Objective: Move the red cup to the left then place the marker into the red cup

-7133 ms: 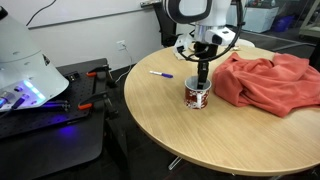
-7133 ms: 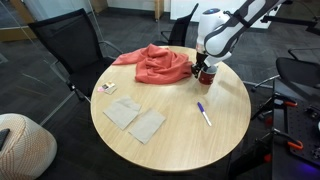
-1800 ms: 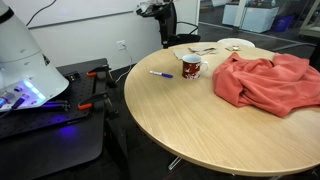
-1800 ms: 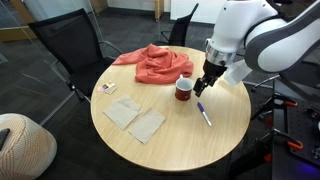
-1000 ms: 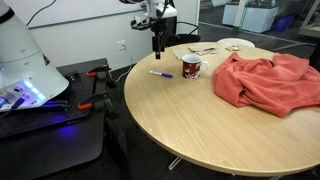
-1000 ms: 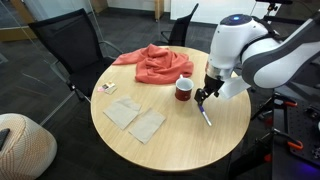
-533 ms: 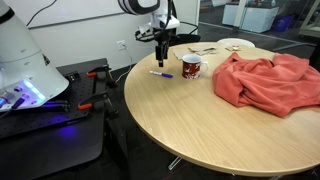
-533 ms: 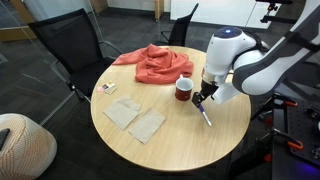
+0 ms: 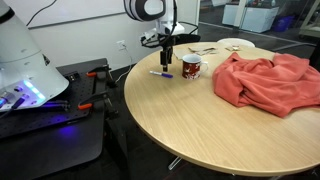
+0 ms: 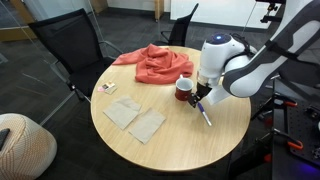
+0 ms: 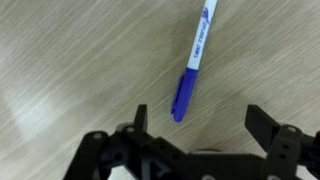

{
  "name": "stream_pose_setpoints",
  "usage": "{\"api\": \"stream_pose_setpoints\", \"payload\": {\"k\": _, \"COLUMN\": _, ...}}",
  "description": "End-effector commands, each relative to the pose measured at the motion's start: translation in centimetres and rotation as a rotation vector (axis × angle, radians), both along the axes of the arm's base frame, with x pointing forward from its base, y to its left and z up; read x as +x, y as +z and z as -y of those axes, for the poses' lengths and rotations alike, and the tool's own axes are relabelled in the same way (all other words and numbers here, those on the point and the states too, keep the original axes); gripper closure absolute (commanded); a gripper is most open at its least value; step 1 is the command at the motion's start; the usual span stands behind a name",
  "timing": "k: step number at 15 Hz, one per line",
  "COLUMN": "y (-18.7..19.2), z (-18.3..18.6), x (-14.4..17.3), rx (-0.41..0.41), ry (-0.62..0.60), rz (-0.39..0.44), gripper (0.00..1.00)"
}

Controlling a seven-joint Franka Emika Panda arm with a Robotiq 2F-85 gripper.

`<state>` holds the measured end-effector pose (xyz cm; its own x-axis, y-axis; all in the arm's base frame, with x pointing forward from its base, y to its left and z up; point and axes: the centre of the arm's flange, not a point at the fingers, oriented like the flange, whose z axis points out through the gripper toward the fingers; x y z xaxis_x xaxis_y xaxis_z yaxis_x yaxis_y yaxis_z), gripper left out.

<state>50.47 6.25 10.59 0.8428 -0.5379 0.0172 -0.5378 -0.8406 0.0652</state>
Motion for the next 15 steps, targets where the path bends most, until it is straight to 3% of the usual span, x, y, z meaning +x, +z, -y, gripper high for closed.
{"api": "stream_pose_setpoints", "payload": {"k": 1, "y": -0.8, "z": 0.0, "x": 1.0, "rx": -0.004, "ry": -0.005, "rz": 0.02, "gripper": 0.0}}
{"api": "stream_pose_setpoints", "payload": {"k": 12, "y": -4.1, "z": 0.2, "x": -0.1, "rx": -0.011, "ry": 0.016, "rz": -0.009, "gripper": 0.0}}
{"api": "stream_pose_setpoints", "payload": {"k": 13, "y": -4.3, "z": 0.2, "x": -0.2, "rx": -0.013, "ry": 0.014, "rz": -0.006, "gripper": 0.25}}
{"api": "stream_pose_setpoints", "payload": {"k": 15, "y": -4.7, "z": 0.3, "x": -0.4, "rx": -0.011, "ry": 0.006, "rz": 0.002, "gripper": 0.32}}
